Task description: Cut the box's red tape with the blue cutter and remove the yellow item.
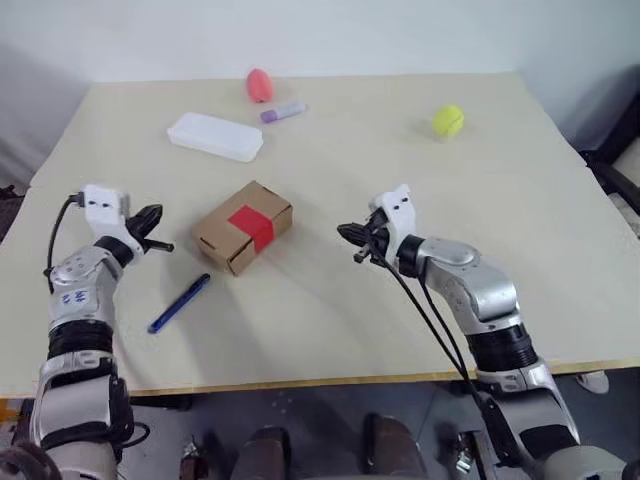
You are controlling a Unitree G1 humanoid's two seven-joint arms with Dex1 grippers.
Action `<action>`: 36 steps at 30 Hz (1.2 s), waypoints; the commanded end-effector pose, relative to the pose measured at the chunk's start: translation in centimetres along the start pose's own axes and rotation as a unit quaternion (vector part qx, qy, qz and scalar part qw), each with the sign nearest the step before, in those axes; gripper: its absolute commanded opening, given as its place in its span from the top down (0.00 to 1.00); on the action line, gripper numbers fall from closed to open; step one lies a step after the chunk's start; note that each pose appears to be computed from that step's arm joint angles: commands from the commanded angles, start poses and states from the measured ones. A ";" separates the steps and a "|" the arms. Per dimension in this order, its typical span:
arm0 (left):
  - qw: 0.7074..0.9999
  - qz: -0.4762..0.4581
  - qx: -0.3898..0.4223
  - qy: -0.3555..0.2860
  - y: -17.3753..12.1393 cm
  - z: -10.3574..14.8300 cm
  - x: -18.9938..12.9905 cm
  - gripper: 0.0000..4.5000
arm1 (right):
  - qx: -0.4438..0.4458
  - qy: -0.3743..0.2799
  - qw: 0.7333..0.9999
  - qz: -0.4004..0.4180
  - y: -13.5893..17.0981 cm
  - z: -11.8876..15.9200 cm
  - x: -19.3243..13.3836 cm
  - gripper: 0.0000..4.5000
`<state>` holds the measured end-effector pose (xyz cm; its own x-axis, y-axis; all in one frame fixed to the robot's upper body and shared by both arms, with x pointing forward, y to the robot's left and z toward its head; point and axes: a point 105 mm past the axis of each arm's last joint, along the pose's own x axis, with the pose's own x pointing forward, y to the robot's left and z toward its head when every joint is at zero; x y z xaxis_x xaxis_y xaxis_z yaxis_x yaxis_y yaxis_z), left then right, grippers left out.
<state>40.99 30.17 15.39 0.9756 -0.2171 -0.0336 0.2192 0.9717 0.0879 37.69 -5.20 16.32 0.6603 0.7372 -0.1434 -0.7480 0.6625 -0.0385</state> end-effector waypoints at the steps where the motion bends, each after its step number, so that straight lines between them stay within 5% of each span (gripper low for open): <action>1: 0.999 -0.040 0.016 0.001 -1.3 0.8 1.2 1.00 | -0.004 -0.022 1.000 0.005 1.0 1.5 1.7 0.99; 9: 0.981 -0.192 0.034 0.008 -6.9 2.0 2.8 1.00 | -0.006 -0.025 1.000 0.008 1.9 2.5 4.1 0.99; 25: 0.901 -0.429 0.040 0.047 -15.9 3.9 1.0 1.00 | -0.051 0.005 0.997 0.059 2.7 3.6 2.6 0.99; 36: 0.815 -0.570 0.033 0.100 -23.4 2.6 -3.0 1.00 | -0.087 0.023 0.989 0.120 2.8 3.5 1.4 0.99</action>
<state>33.63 9.75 14.15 0.1650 -0.9230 -0.3476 0.9693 0.2169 -0.1160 38.75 -4.83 19.16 0.5973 0.7722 -0.2166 -0.8020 0.5756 -0.1593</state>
